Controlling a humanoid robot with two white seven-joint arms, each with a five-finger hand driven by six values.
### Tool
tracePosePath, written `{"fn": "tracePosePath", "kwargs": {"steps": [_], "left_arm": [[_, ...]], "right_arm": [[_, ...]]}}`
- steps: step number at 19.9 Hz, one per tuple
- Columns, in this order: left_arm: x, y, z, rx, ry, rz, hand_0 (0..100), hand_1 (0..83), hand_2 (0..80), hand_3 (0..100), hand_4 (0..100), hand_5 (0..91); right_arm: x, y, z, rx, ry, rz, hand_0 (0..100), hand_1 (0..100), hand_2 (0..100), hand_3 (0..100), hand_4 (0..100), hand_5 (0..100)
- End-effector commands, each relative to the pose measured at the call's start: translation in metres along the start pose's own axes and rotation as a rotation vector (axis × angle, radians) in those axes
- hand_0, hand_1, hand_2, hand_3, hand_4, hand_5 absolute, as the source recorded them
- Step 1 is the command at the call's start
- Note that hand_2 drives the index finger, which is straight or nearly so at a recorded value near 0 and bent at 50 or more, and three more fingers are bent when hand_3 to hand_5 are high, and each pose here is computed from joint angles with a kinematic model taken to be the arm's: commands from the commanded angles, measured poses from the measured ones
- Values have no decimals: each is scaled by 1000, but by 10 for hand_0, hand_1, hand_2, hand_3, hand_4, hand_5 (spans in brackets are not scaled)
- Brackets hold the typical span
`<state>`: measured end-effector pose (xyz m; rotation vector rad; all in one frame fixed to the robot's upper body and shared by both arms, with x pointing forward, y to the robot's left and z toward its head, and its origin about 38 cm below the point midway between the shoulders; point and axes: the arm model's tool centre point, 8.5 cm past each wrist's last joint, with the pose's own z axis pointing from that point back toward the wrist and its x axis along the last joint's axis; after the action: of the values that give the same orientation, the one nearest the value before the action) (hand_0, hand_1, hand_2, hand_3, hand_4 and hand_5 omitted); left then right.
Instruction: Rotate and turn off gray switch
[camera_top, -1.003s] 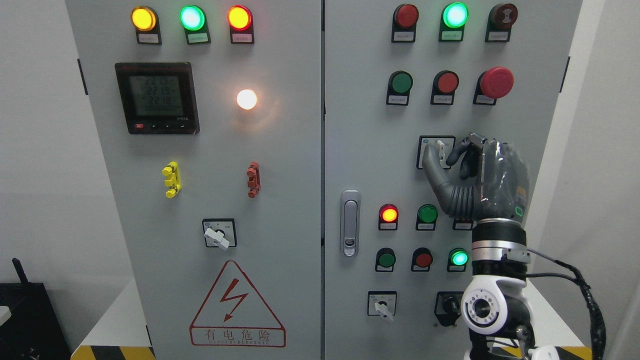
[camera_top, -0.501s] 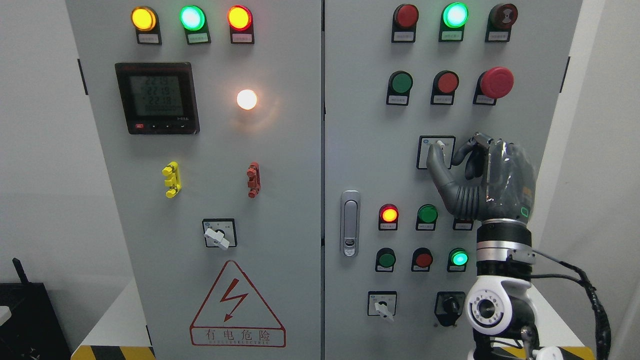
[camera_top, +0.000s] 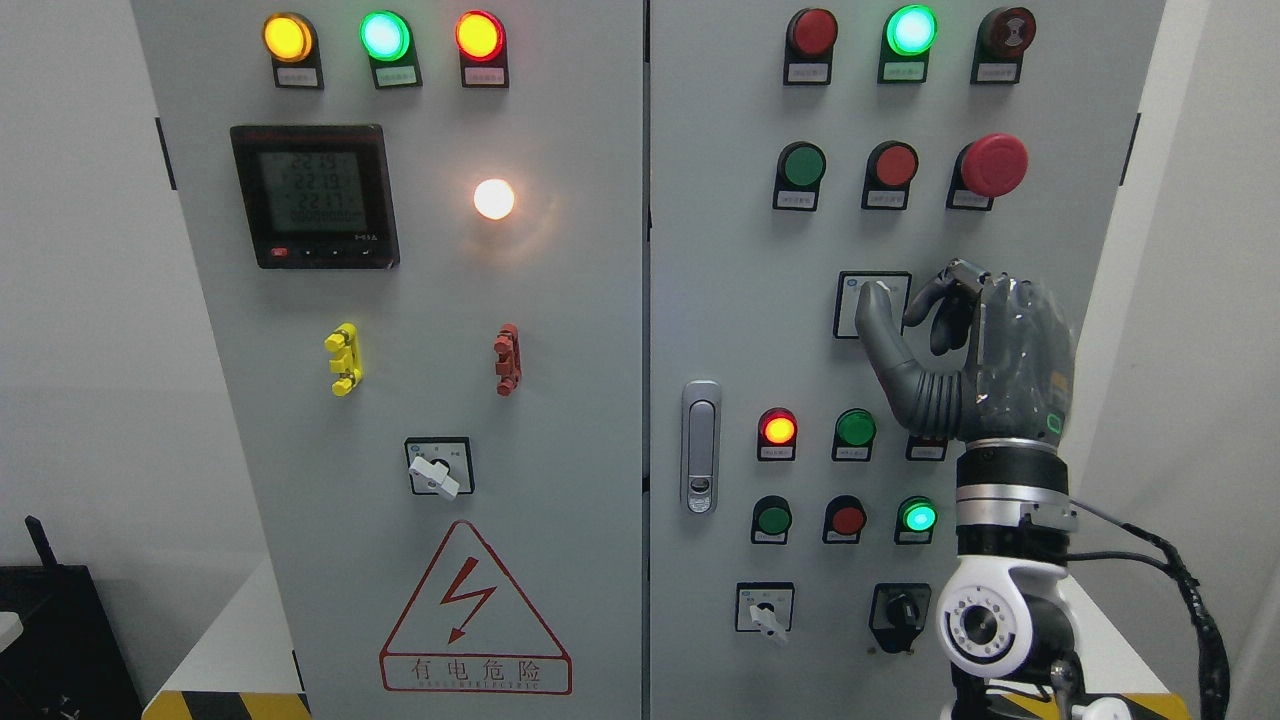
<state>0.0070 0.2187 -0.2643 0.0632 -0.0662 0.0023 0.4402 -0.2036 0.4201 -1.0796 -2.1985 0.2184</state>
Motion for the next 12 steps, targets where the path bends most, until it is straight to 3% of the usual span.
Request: {"fn": "tracePosePath", "kwargs": {"steps": [1, 8, 10, 11, 12], "left_arm": [[15, 0, -1, 1, -33, 29, 120, 389, 0, 0, 0, 0], [15, 0, -1, 1, -33, 28, 120, 389, 0, 0, 0, 0], [15, 0, -1, 1, -33, 29, 120, 389, 0, 0, 0, 0], [15, 0, -1, 1, -33, 29, 120, 389, 0, 0, 0, 0], [15, 0, -1, 1, -33, 29, 120, 389, 0, 0, 0, 0]], "right_arm": [[3, -17, 14, -61, -39, -30, 322, 332, 731, 1000, 981, 1000], [0, -37, 51, -82, -184, 26, 305, 335, 622, 1000, 963, 964], [4, -41, 60, -77, -235, 31, 317, 334, 596, 981, 911, 864], [6, -41, 64, -72, -262, 31, 326, 331, 555, 925, 806, 684], [8, -42, 69, -65, -289, 31, 329, 330, 532, 885, 760, 630]]}}
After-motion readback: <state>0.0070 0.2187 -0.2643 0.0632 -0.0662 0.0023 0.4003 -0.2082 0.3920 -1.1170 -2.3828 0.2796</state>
